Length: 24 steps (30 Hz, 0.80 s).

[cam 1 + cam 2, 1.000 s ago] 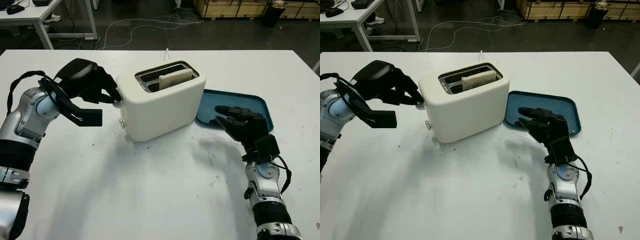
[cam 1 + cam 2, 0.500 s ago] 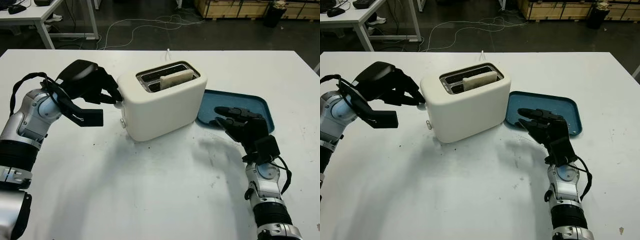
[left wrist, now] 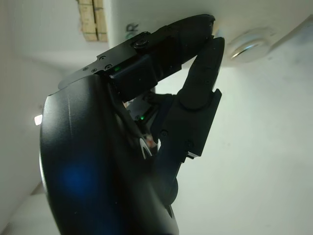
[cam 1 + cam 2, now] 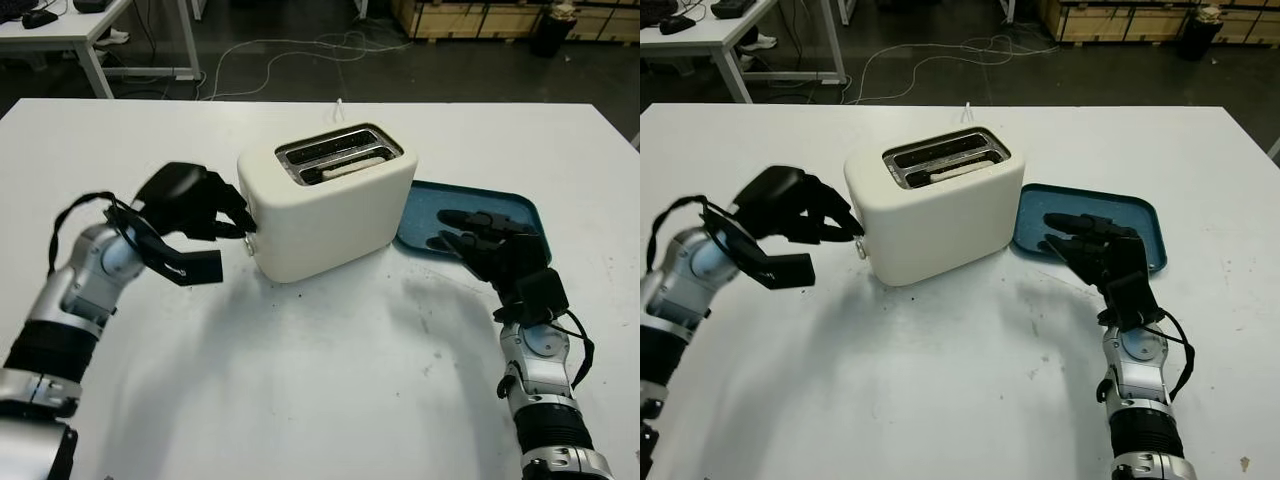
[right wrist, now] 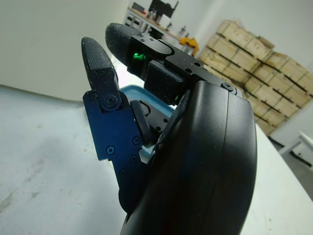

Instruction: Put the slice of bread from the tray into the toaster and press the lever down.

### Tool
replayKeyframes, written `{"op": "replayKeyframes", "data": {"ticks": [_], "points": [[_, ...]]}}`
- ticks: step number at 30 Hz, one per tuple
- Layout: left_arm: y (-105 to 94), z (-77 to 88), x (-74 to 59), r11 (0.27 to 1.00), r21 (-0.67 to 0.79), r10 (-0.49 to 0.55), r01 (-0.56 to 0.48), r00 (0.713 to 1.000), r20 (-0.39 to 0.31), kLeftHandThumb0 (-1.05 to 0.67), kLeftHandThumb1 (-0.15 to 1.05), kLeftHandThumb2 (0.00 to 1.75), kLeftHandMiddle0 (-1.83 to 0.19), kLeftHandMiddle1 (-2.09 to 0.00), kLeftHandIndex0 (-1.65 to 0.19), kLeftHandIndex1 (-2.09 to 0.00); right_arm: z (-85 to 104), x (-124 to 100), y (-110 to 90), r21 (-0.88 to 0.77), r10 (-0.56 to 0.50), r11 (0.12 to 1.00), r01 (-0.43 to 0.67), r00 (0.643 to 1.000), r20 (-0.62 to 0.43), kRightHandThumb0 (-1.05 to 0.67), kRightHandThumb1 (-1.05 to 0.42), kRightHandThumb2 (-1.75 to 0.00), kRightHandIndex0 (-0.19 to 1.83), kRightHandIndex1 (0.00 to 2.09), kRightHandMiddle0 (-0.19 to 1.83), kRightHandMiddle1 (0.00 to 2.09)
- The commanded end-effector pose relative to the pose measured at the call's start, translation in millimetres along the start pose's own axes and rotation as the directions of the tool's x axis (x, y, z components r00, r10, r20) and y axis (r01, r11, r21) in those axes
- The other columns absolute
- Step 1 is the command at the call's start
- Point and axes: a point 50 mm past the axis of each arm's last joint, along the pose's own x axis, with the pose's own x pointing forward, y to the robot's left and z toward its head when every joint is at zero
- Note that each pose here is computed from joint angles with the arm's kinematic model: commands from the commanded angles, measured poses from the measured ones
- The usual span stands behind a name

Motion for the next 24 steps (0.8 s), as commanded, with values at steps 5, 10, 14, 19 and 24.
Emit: {"op": "replayKeyframes", "data": {"ticks": [5, 10, 14, 19, 24], "points": [[-79.2, 14.3, 7.0, 0.995, -0.037, -0.099, 0.097, 0.994, -0.040, -0.30, 0.84, 0.01, -1.02, -0.85, -1.26, -0.01, 3.6, -1, -12, -0.026, -0.040, 0.999, 0.041, 0.999, 0.013, -0.42, -0.82, 0.00, 1.27, 0.19, 1.20, 0.00], [-122.3, 17.0, 2.9, 0.990, -0.108, -0.103, 0.088, 0.985, -0.138, -0.30, 0.87, 0.01, -0.94, -1.06, -1.25, -0.01, 2.0, -1, -14, -0.024, -0.045, 0.999, 0.045, 0.999, 0.001, -0.43, -0.82, 0.00, 1.27, 0.19, 1.21, 0.00], [-130.2, 11.3, -4.4, 0.988, -0.126, -0.115, 0.092, 0.976, -0.187, -0.27, 0.88, 0.01, -0.90, -1.12, -1.25, 0.00, 0.5, -2, -14, -0.011, -0.047, 0.999, 0.047, 0.999, -0.006, -0.42, -0.81, 0.00, 1.27, 0.19, 1.21, 0.00], [-123.7, 2.9, -12.0, 0.987, -0.144, -0.098, 0.067, 0.971, -0.216, -0.26, 0.92, 0.01, -0.82, -1.26, -1.21, 0.00, -0.1, -2, -13, -0.018, -0.042, 0.999, 0.041, 0.999, -0.006, -0.43, -0.81, 0.00, 1.28, 0.19, 1.21, 0.00], [-105.6, 6.1, -13.2, 0.991, -0.137, -0.028, 0.007, 0.988, -0.150, -0.28, 0.91, 0.00, -0.83, -1.28, -1.21, 0.00, -0.2, -1, -10, 0.002, -0.034, 0.999, 0.034, 0.999, -0.005, -0.43, -0.81, 0.00, 1.28, 0.19, 1.21, 0.00]]}}
